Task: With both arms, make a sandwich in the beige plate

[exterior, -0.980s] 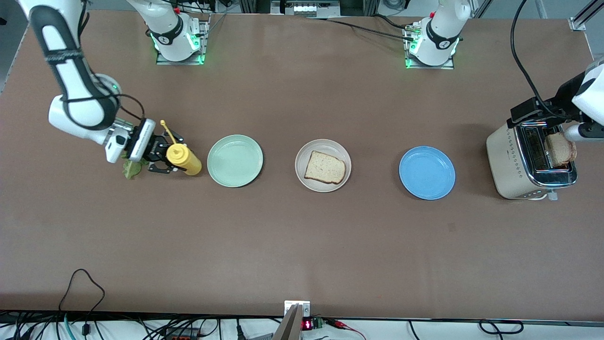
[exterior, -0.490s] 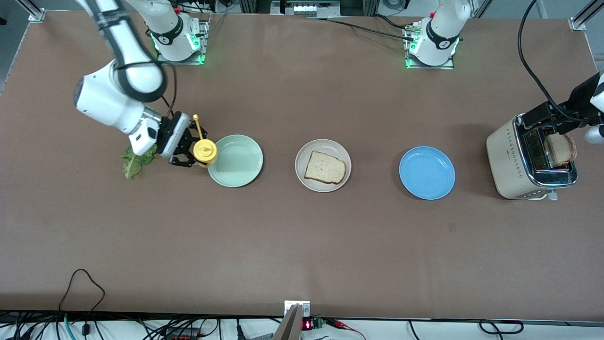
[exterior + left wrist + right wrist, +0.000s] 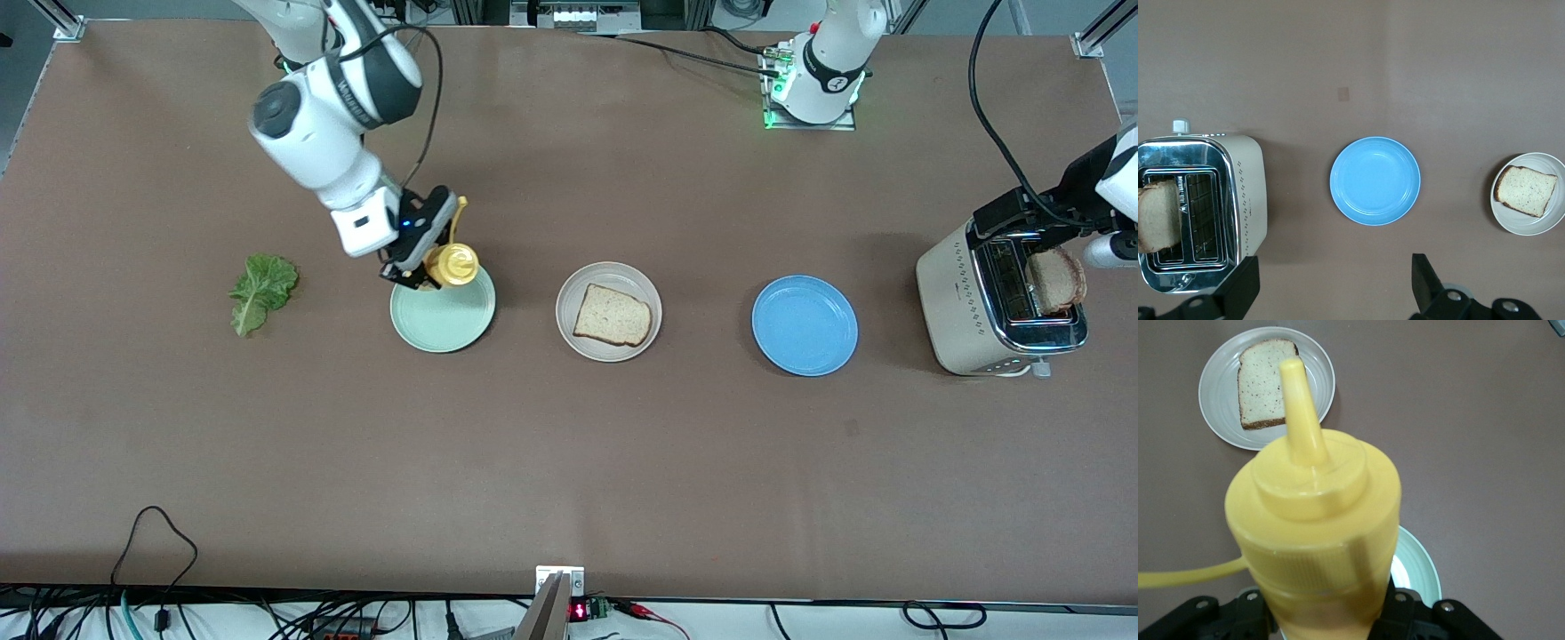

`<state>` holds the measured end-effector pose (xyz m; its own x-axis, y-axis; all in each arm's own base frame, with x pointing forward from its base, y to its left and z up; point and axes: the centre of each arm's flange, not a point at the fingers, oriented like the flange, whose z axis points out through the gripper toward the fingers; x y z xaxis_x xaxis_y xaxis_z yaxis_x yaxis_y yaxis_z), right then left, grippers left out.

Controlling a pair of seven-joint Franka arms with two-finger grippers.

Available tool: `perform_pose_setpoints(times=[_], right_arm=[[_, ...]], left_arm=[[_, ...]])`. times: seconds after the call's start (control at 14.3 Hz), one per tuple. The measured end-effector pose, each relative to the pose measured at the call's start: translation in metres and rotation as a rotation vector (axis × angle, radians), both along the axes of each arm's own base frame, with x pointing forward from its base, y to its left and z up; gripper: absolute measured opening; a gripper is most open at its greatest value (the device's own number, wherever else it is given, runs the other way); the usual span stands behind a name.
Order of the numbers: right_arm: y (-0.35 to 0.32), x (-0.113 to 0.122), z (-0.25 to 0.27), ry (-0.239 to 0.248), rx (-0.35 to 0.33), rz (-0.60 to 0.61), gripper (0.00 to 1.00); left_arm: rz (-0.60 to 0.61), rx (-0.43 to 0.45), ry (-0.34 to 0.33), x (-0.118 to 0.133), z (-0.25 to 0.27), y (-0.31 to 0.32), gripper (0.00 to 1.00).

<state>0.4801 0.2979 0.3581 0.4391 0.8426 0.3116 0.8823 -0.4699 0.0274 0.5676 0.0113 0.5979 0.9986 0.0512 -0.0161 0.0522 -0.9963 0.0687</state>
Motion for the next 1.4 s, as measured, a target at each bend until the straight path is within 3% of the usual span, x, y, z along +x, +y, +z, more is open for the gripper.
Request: perform_pose_setpoints(times=[0.35,0.56,0.98,1.4], right_arm=[[0.078,-0.028,-0.015,0.009,-0.080,-0.021,0.54],[0.113,-0.022,-0.018,0.037,-0.105,-0.020,0.51],[0.186,0.000,-0.043,0.047,-0.222,-0.056,0.51],[0.239,-0.012,-0.091,0.037,-0.331,-0.048,0.51]], left_arm=[[-0.004,0.000,0.000,0.000,0.000,-0.002,1.00],[-0.005,0.000,-0.009,0.001,0.001,-0.003,1.00],[-0.010,0.000,-0.011,0.001,0.001,-0.006,1.00],[-0.010,0.000,-0.011,0.001,0.001,-0.006,1.00]])
